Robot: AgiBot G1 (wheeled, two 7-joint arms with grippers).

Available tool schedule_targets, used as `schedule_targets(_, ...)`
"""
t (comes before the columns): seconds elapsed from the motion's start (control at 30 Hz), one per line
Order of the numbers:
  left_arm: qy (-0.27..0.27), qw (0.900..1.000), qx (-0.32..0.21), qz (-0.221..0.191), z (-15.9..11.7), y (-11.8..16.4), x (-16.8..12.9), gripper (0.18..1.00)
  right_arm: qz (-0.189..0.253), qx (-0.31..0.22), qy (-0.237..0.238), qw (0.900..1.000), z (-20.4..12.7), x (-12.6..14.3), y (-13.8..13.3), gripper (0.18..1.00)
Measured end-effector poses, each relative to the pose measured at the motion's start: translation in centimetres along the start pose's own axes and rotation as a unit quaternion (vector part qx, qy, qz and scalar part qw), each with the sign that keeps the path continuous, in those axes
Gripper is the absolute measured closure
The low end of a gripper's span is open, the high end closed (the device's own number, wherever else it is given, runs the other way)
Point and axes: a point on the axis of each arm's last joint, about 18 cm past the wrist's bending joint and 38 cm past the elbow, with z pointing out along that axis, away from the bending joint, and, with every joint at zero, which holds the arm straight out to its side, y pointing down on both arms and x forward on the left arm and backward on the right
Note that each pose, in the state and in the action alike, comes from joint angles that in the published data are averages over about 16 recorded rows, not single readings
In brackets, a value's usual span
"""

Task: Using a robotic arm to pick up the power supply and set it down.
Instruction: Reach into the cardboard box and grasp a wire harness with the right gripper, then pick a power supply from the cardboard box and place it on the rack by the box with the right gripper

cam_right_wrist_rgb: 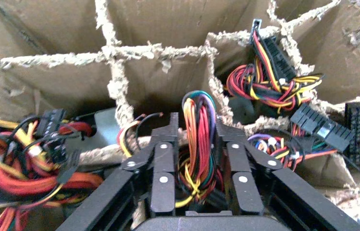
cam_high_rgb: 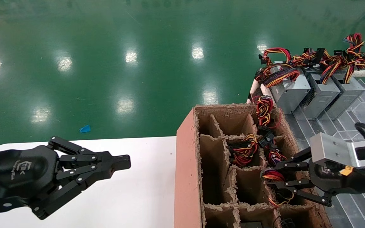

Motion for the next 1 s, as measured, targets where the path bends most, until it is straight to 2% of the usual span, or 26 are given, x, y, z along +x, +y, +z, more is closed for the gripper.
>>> schedule_targets(0.2, 0.000, 1.0000, 0.000, 0.000, 0.0, 0.0, 0.0, 0.993, -0.002, -0.008, -0.004, 1.000, -0.4, -0.3, -0.3, 0.857)
schedule_targets(0.5, 0.000, 1.0000, 0.000, 0.000, 0.0, 0.0, 0.0, 0.993, -0.030, -0.013, -0.013, 0.999, -0.7, -0.6, -1.9, 0.947)
schedule_targets(0.8, 0.000, 1.0000, 0.000, 0.000, 0.0, 0.0, 0.0, 0.993, -0.110, -0.006, 0.010, 0.994, -3.7, -0.7, -6.2, 0.976)
schedule_targets(1.0, 0.000, 1.0000, 0.000, 0.000, 0.0, 0.0, 0.0, 0.993, -0.182, -0.004, 0.046, 0.982, -6.7, -0.4, -9.4, 0.978)
